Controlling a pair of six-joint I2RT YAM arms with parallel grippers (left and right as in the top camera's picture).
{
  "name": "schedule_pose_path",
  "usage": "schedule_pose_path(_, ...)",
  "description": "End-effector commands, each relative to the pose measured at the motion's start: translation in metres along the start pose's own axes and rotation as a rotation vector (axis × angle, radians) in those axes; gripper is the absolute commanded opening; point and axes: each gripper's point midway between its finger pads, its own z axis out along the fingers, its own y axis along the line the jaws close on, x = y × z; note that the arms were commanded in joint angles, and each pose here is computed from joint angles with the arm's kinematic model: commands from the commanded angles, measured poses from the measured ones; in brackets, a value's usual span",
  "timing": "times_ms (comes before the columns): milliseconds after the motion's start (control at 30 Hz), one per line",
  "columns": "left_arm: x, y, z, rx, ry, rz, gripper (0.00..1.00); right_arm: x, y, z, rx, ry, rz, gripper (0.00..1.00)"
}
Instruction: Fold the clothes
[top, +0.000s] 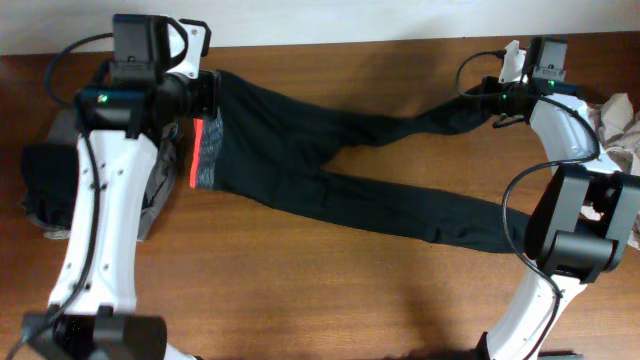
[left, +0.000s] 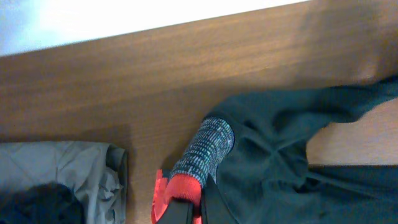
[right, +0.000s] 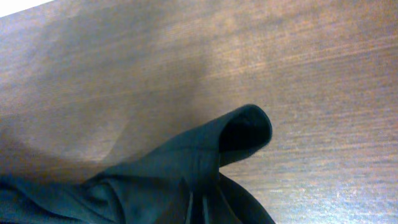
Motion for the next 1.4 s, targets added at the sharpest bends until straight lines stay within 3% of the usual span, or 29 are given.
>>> schedule_pose_path(0, 0.007, 0.011, 0.034, -0.042, 0.052, 0.015, 0.00, -0.014, -0.019, -0.002, 0.129, -0.045, -0.012, 0.04)
schedule_pose_path(167, 0.010, 0.017, 0.070, -0.054, 0.073, 0.010, 0.00, -0.023, -0.051, -0.013, 0.296, -0.072, -0.003, 0.04)
schedule_pose_path(433, 0.006, 0.041, 0.103, -0.094, 0.045, -0.012, 0.00, -0.054, -0.086, -0.040, 0.346, -0.156, 0.042, 0.04)
schedule_pose_path(733, -0.042, 0.090, 0.099, -0.152, -0.181, -0.095, 0.01, -0.059, -0.091, -0.049, 0.270, -0.163, 0.085, 0.04)
schedule_pose_path(1033, -0.027, 0.092, 0.146, -0.124, -0.150, -0.115, 0.09, -0.057, -0.085, -0.047, 0.241, -0.152, 0.082, 0.04)
schedule_pose_path(1167, -0.008, 0.093, 0.176, -0.118, -0.099, -0.129, 0.25, -0.055, -0.084, -0.047, 0.240, -0.143, 0.084, 0.04)
schedule_pose_path(1200, -0.002, 0.094, 0.184, -0.117, -0.082, -0.131, 0.41, -0.054, -0.084, -0.046, 0.240, -0.139, 0.084, 0.04)
schedule_pose_path(1233, 0.002, 0.094, 0.188, -0.116, -0.071, -0.133, 0.65, -0.053, -0.084, -0.046, 0.240, -0.137, 0.085, 0.04)
schedule_pose_path(1267, 0.007, 0.095, 0.194, -0.119, -0.056, -0.134, 0.99, -0.053, -0.084, -0.046, 0.237, -0.134, 0.085, 0.04)
schedule_pose_path(1367, 0.010, 0.097, 0.195, -0.128, -0.047, -0.136, 0.99, -0.052, -0.084, -0.046, 0.237, -0.134, 0.085, 0.04)
